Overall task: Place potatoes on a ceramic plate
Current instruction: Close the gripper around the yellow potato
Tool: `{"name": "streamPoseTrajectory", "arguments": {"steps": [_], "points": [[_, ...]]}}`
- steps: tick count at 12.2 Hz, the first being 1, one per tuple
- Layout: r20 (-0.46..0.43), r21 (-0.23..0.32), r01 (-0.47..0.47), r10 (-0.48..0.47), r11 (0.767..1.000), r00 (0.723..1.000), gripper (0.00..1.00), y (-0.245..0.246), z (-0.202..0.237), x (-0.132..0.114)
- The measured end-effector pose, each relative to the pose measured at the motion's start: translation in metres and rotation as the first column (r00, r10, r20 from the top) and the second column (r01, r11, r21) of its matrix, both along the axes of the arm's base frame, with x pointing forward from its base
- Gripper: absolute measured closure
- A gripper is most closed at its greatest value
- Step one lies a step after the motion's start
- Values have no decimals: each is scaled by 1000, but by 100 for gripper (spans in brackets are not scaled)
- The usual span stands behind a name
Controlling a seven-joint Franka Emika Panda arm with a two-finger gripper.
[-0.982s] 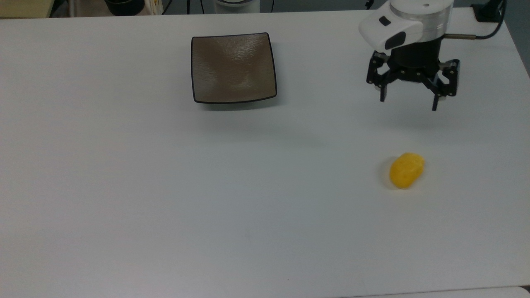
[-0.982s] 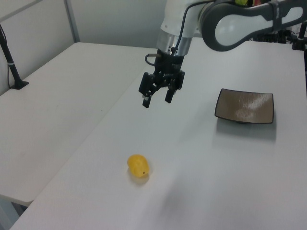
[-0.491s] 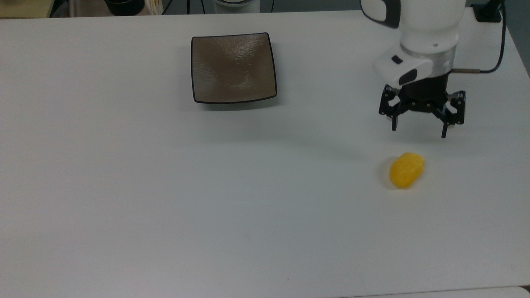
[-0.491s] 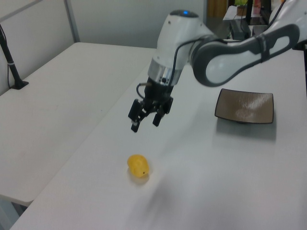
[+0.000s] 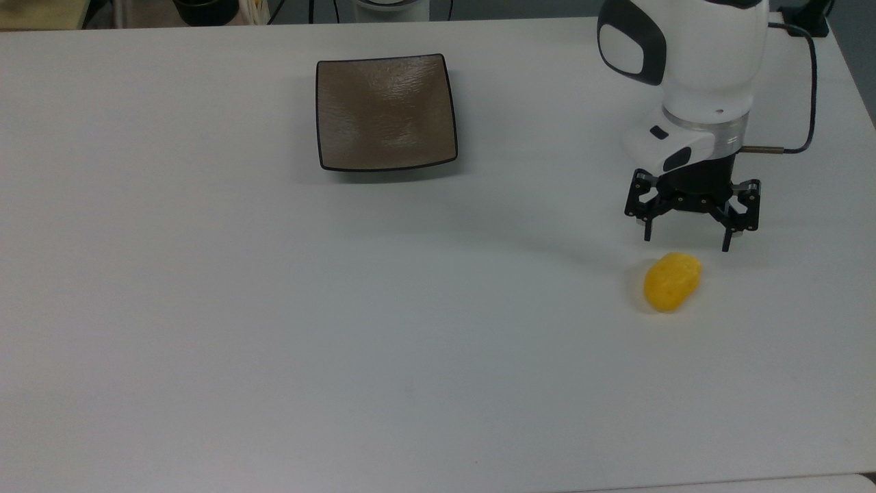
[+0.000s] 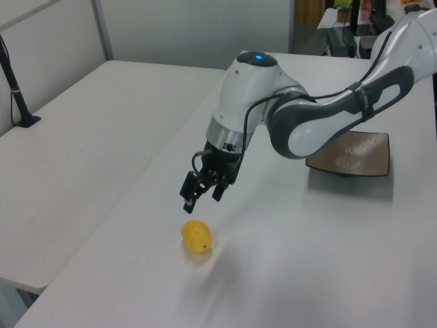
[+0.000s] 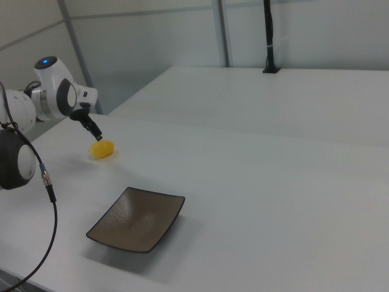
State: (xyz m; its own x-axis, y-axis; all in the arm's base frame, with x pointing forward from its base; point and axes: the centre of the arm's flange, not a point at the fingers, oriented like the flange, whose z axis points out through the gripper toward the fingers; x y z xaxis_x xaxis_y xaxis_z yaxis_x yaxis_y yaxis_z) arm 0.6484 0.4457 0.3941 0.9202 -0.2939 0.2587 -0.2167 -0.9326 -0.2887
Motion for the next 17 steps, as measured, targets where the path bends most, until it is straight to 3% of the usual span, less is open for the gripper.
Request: {"name": "streamPoseTrajectory", "arguments": {"steps": [6, 13, 17], "points": [[22, -52, -40, 41, 998, 999, 0, 13, -52, 0], [109, -171, -87, 107, 981, 988, 0, 22, -78, -3], [169, -196, -86, 120, 977, 978, 0, 33, -86, -3]]}}
